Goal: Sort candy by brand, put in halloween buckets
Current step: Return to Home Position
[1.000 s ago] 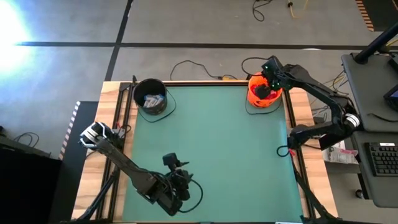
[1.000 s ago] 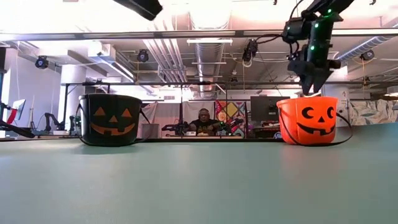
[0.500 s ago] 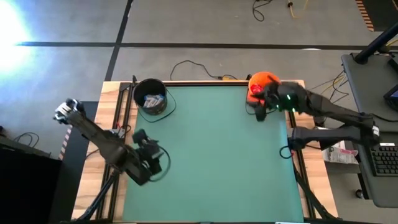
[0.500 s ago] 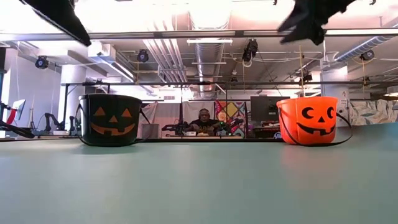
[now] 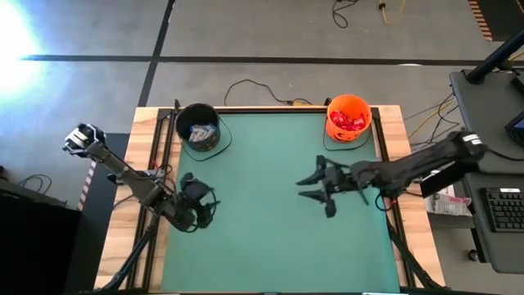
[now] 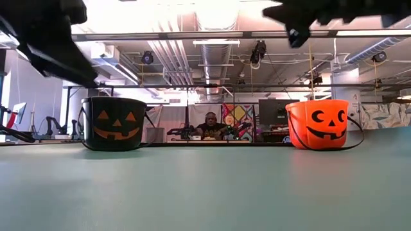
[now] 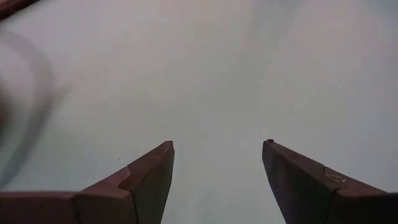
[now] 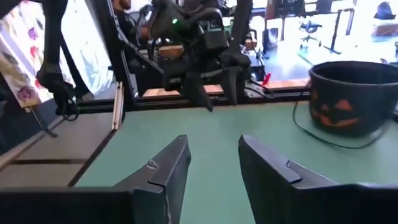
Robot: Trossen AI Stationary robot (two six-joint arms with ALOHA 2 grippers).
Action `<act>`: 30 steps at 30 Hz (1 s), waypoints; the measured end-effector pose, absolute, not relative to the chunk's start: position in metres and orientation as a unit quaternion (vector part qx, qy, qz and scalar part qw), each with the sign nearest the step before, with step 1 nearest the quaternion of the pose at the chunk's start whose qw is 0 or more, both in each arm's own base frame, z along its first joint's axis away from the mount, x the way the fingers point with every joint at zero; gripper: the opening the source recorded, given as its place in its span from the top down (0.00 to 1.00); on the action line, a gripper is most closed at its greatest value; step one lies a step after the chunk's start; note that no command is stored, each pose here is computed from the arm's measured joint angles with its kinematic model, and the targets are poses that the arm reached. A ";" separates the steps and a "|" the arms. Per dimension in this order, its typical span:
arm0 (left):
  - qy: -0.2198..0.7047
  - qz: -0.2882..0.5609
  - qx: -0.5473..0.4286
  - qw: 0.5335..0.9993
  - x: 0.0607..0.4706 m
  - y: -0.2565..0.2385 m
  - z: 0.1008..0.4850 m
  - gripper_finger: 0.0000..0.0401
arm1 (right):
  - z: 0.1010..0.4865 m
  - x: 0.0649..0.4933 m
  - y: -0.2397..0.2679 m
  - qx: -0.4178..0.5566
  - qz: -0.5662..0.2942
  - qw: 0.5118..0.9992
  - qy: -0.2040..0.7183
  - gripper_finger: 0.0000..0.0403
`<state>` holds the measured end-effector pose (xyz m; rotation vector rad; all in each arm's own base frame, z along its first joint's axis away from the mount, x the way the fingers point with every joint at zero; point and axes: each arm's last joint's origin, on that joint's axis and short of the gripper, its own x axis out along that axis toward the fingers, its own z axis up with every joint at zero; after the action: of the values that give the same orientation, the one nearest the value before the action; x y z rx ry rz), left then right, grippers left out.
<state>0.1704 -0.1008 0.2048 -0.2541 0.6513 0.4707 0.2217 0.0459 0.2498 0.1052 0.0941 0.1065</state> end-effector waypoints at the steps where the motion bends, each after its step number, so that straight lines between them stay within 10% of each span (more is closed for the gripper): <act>1: 0.297 0.209 -0.132 0.922 0.172 -0.102 0.201 0.42 | 0.242 0.228 0.048 0.051 0.056 0.996 0.045 0.67; 15: 0.175 0.146 -0.127 0.965 0.170 -0.082 0.162 0.42 | 0.216 0.324 0.045 -0.045 0.037 0.984 0.170 0.79; 30: 0.151 0.135 -0.019 0.979 0.160 -0.069 0.298 0.42 | 0.269 0.282 0.031 -0.106 0.031 0.988 0.111 0.87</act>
<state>0.1604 -0.0691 0.2978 -0.0383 0.3034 0.2720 0.2818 0.0313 0.2686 -0.2124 0.2227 0.0614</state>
